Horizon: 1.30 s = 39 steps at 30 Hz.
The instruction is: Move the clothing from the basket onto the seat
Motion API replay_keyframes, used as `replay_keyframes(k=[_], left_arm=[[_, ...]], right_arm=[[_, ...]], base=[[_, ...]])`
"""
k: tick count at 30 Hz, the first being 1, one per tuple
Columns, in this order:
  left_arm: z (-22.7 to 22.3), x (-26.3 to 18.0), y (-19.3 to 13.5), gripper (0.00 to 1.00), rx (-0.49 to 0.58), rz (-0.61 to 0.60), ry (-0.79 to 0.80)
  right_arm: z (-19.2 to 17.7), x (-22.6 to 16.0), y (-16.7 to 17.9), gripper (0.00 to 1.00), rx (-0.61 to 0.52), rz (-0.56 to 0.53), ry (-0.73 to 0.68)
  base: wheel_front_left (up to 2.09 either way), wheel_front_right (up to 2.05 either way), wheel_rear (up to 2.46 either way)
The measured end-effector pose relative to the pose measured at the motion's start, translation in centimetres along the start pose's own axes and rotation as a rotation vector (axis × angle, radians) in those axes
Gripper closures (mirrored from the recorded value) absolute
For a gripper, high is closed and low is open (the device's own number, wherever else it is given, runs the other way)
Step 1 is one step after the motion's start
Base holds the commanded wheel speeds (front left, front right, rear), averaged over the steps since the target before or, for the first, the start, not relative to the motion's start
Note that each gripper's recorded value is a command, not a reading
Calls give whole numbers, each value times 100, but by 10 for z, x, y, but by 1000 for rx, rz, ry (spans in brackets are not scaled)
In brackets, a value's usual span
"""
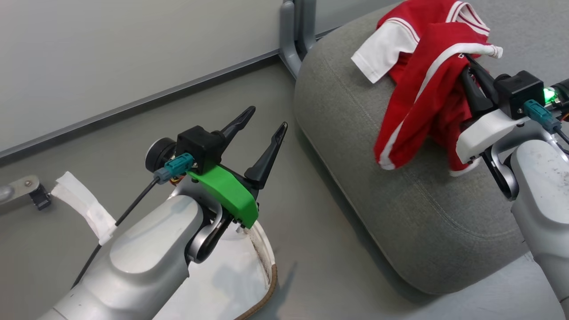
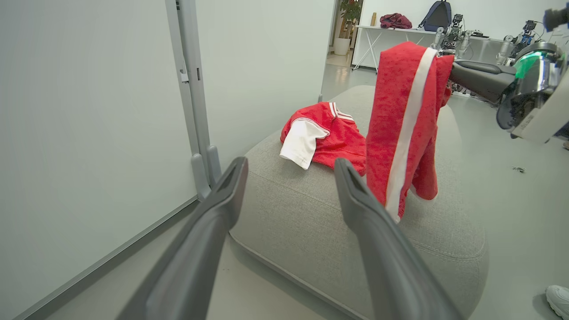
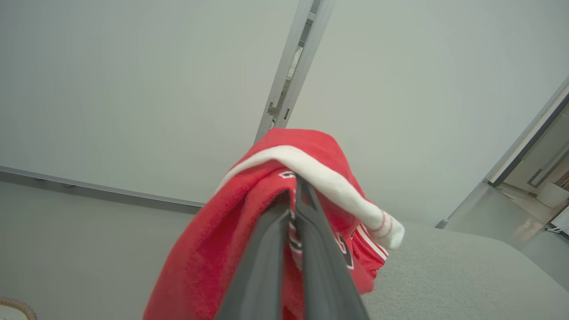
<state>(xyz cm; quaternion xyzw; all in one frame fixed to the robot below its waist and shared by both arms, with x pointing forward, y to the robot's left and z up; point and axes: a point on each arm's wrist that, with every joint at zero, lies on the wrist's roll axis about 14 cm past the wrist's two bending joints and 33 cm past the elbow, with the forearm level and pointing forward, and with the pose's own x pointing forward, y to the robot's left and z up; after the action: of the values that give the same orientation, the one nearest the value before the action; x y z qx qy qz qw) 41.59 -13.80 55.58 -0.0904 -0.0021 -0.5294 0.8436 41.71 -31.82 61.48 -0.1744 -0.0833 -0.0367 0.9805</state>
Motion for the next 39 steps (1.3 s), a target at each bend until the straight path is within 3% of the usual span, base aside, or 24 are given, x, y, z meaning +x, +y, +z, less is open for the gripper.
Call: replay_keyframes(k=[12,21,26,35,39], left_arm=[[-38,31,-60,0,-46,-212,67],[-54,36,-63,0,-81,-248,88],[-60,36,-49,0,-64,-236,92],[-61,30,-24,0,-51,-211,64],[-61,25,-9,0,-45,-190,47]], right_arm=[[-16,-42,-37,100,-21,-120,67],[-37,-41,-35,100,-17,-133,126],[-29,-10,-36,100,-56,-102,117],[40,78,-93,100,-209,-162,18],[49,106,-119,100,-280,-206,36]], base=[[0,0,0],[0,0,0],[0,0,0],[0,0,0],[0,0,0]])
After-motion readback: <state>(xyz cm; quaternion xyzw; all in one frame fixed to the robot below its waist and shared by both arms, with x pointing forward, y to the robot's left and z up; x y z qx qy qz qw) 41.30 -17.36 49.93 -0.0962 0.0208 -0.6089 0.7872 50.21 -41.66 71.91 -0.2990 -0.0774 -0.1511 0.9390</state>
